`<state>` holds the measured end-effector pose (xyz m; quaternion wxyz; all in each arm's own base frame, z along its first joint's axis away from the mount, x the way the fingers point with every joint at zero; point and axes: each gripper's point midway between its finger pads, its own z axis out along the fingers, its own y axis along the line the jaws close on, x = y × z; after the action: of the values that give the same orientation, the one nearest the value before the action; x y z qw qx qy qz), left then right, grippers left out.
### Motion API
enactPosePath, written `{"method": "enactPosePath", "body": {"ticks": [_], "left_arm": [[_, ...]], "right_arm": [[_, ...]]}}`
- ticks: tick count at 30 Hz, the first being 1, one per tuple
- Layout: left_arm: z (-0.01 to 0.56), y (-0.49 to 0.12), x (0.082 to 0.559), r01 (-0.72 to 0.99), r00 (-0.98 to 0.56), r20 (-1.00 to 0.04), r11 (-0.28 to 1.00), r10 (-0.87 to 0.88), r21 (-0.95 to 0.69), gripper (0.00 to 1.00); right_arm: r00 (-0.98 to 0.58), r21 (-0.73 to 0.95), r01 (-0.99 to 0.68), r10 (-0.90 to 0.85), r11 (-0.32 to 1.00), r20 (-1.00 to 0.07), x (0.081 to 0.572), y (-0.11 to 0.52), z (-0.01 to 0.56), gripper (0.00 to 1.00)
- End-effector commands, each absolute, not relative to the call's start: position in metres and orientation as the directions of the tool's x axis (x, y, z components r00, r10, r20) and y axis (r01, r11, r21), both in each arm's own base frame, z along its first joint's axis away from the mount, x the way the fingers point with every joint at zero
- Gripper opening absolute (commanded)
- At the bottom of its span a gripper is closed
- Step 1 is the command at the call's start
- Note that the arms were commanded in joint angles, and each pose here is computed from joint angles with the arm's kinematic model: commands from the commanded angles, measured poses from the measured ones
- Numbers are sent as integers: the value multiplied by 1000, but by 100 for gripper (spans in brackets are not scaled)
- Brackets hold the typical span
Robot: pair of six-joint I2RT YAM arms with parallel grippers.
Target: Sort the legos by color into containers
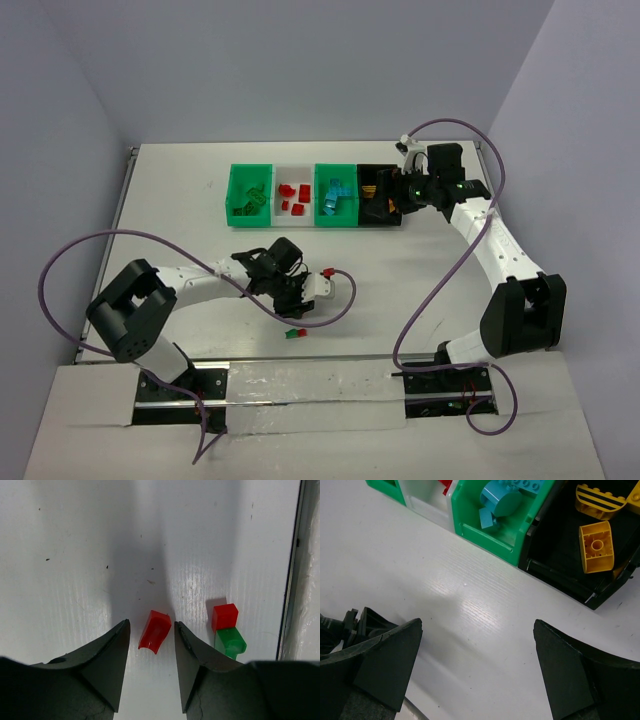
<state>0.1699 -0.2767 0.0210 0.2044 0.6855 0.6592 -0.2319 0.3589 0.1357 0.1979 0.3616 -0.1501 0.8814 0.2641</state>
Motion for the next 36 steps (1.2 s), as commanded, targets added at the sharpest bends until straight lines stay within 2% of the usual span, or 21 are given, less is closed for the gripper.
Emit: {"method": "enactPosePath", "body": {"ticks": [1, 6, 15, 24, 28, 32, 36], "left_arm": [[23, -286, 169, 997, 43, -611, -71, 790, -22, 48], [22, -285, 168, 997, 45, -594, -77, 803, -28, 42], [19, -285, 166, 996, 54, -570, -85, 820, -28, 39], [35, -288, 172, 996, 75, -577, -92, 813, -1, 25], [77, -296, 195, 999, 27, -645, -45, 763, -11, 17], [127, -301, 246, 999, -32, -708, 41, 705, -3, 9], [182, -290, 346, 973, -94, -766, 223, 636, 66, 8]], "right_arm": [[-668, 355, -472, -65, 807, -742, 365, 135, 211, 98], [-672, 361, -472, -63, 804, -738, 365, 136, 210, 98], [-679, 371, -473, -62, 799, -732, 366, 137, 209, 98], [-681, 373, -474, -63, 797, -729, 367, 137, 208, 98], [-681, 374, -476, -65, 796, -729, 367, 138, 208, 98], [-685, 380, -478, -64, 792, -726, 368, 139, 207, 98], [-686, 383, -478, -64, 790, -725, 367, 139, 206, 98]]}}
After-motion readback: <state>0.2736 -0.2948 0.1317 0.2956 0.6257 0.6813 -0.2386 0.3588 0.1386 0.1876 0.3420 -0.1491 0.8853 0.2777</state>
